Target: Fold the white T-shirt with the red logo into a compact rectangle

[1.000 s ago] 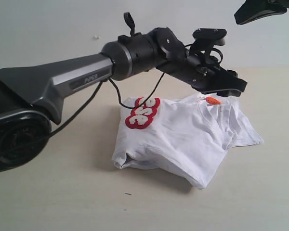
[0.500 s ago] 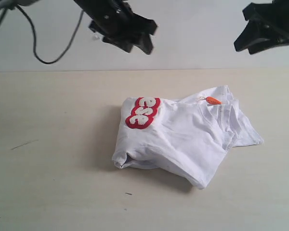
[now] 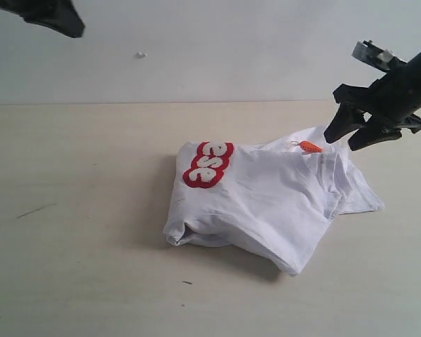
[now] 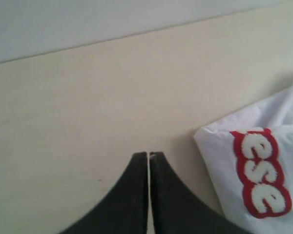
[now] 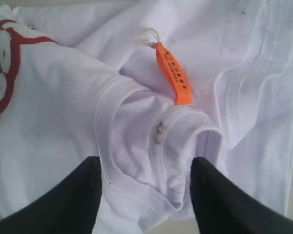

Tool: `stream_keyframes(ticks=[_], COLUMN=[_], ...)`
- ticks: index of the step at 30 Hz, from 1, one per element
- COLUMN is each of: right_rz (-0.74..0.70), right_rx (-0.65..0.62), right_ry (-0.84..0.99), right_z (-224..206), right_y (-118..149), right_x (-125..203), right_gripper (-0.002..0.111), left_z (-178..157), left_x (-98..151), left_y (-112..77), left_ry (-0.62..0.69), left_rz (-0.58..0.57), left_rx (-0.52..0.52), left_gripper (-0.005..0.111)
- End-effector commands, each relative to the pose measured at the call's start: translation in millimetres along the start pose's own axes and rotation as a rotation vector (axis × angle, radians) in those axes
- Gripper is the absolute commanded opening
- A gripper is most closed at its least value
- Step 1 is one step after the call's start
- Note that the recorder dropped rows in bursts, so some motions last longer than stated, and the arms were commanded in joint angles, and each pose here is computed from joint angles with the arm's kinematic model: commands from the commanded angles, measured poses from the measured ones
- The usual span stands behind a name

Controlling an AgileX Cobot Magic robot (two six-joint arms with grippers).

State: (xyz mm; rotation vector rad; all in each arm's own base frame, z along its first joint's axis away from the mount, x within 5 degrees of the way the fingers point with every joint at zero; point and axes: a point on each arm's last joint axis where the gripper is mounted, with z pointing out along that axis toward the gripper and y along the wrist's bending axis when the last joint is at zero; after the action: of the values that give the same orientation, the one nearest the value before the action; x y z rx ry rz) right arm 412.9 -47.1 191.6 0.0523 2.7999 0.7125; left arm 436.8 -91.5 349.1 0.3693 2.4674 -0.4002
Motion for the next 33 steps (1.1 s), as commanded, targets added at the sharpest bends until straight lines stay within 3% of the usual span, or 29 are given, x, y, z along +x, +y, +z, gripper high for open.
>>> stream_keyframes(ticks=[1, 4, 7, 11, 13, 21, 25, 29, 33], right_rz=[0.03, 0.063, 0.071, 0.045, 0.043, 0.087, 0.092, 0.029, 0.036], right_rx=[0.078, 0.107, 0.039, -0.112, -0.088, 0.007, -0.047, -0.235, -0.17], right_ry=[0.076, 0.06, 0.004, -0.067, -0.078, -0.126, -0.107, -0.151, -0.134], right_z=[-10, -5, 11, 19, 23, 43, 60, 57, 58], right_y=[-3, -6, -4, 6, 1, -20, -25, -9, -14], right_x=[10, 23, 34, 34, 33, 28, 28, 20, 20], right_gripper=[0.054, 0.054, 0.054, 0.054, 0.054, 0.054, 0.054, 0.054, 0.054], left_z=[-36, -47, -52, -59, -60, -61, -62, -63, -63], left_x=[10, 23, 39, 52, 57, 59, 57, 55, 55], left_y=[22.1, 35.4, 42.1, 38.7, 37.5, 37.4, 38.8, 39.9, 39.8], left_ry=[-0.121, -0.154, -0.163, -0.197, -0.206, -0.234, -0.261, -0.282, -0.28], left_rz=[-0.048, -0.077, -0.11, -0.122, -0.125, -0.116, -0.117, -0.114, -0.114], left_rx=[-0.062, -0.074, -0.042, -0.01, -0.016, -0.034, -0.048, -0.06, -0.058], left_gripper=[0.0, 0.0, 0.0, 0.0, 0.0, 0.0, 0.0, 0.0, 0.0])
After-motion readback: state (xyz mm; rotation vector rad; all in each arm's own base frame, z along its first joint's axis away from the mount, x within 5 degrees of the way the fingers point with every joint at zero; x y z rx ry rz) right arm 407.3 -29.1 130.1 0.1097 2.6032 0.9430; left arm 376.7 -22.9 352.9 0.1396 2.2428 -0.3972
